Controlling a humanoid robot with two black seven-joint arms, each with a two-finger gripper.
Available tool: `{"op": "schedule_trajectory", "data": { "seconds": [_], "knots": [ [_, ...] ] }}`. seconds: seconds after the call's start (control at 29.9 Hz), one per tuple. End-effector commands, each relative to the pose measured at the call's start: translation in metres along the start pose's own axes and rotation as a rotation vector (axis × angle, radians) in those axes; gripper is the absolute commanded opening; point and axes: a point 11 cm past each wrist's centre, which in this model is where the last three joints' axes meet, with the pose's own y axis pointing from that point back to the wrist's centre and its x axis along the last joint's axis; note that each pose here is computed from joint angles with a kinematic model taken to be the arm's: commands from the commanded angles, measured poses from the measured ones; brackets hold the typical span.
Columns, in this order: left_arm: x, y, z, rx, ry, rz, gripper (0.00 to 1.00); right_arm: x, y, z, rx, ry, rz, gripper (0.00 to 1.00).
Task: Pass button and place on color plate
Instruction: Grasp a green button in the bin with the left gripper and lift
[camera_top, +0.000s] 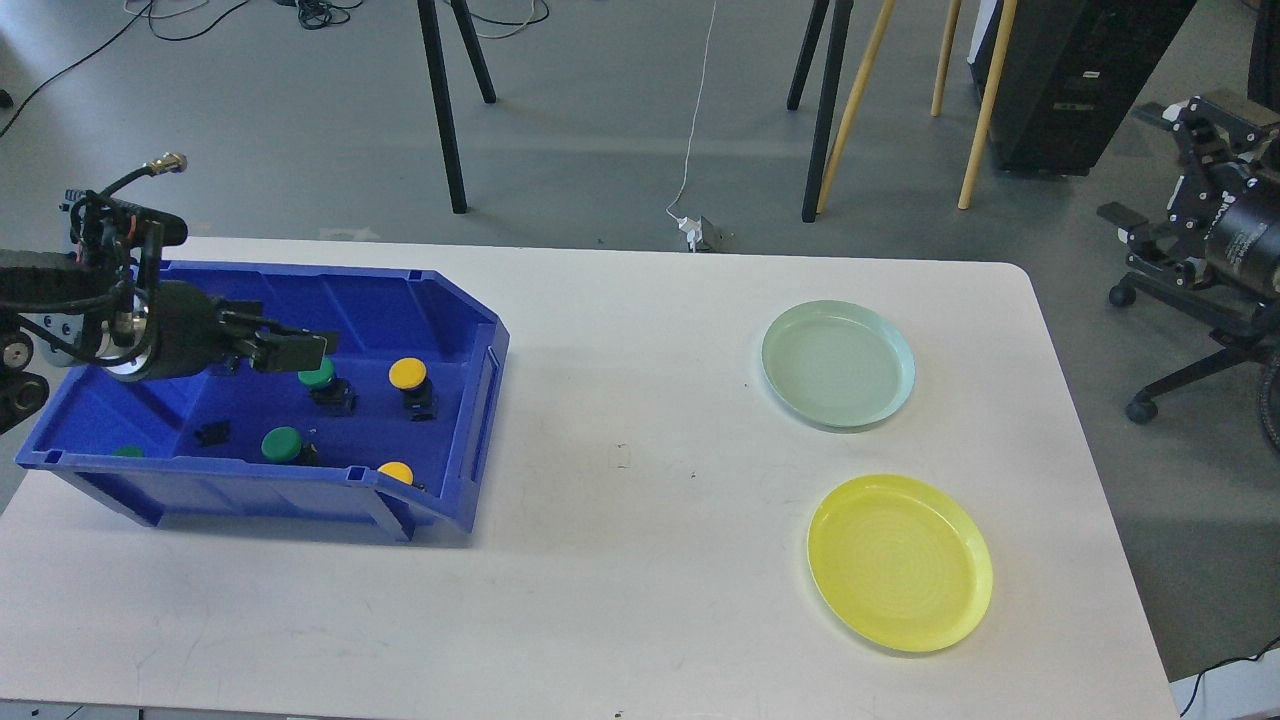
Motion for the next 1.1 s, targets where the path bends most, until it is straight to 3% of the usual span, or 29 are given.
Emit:
{"op": "schedule_trajectory", "data": {
  "seconds": [0.0, 0.23, 1.07],
  "knots": [
    [-0.004, -0.023, 0.011, -0.027, 0.027, -0.02, 1.0, 0.0, 0.0, 0.001, -0.008, 0.009, -0.002, 0.99],
    [-0.012, -0.059, 0.004, 0.002, 0.105, -0.036, 1.0, -0.002, -0.002, 0.006, -0.035, 0.054, 0.006, 0.99],
    [-0.046, -0.077, -0.033, 0.12, 0.141, -0.033, 1.0, -0.002, -0.004, 0.007, -0.033, 0.055, 0.021, 0.99]
  ]
}}
